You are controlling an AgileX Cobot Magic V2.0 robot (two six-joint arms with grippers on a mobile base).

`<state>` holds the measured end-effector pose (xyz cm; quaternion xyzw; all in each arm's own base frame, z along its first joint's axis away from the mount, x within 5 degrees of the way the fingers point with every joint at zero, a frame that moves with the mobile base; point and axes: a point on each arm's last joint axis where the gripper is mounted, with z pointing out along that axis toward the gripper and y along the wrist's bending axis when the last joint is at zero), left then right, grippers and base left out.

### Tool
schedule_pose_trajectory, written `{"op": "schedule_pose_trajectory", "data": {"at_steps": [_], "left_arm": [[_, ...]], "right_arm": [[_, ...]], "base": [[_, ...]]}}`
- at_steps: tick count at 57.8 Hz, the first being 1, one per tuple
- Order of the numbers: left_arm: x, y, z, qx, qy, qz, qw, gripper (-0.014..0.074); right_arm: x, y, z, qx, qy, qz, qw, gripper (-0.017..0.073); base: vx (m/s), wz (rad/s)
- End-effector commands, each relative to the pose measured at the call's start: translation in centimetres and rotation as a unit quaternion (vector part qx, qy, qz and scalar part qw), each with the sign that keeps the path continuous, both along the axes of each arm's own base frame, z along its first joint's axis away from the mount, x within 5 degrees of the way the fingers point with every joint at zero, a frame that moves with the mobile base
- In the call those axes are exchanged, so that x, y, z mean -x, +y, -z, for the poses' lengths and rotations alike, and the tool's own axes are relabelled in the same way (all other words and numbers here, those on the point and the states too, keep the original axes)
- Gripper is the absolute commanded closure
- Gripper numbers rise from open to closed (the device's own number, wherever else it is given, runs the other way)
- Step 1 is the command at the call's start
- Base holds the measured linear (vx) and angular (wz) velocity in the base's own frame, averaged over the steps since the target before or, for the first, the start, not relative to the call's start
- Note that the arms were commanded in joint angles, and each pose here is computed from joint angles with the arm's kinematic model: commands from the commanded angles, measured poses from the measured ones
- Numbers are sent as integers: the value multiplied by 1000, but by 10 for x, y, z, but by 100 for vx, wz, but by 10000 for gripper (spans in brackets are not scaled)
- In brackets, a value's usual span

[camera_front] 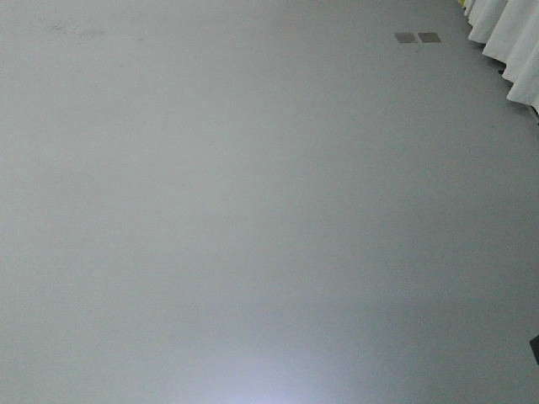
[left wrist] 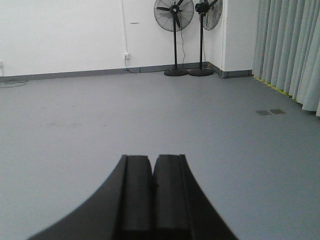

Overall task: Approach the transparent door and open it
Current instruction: 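Drive the base across the grey floor, turning toward the glass door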

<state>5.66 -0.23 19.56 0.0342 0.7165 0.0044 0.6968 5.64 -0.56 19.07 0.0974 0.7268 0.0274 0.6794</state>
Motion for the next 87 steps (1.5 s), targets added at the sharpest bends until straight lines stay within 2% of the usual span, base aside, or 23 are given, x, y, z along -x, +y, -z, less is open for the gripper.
{"op": "schedule_pose_trajectory", "data": {"at_steps": [1, 41, 87], "left_arm": [[-1, 0, 1, 7, -31, 0, 999, 599], [-1, 0, 1, 7, -31, 0, 999, 599], [-1, 0, 1, 7, -31, 0, 999, 599]], "right_arm": [[0, 0, -3, 5, -40, -2, 999, 567], [0, 0, -3, 5, -40, -2, 999, 567], [0, 0, -3, 5, -40, -2, 999, 567]], "base": [[0, 0], [10, -2], [43, 2]]}}
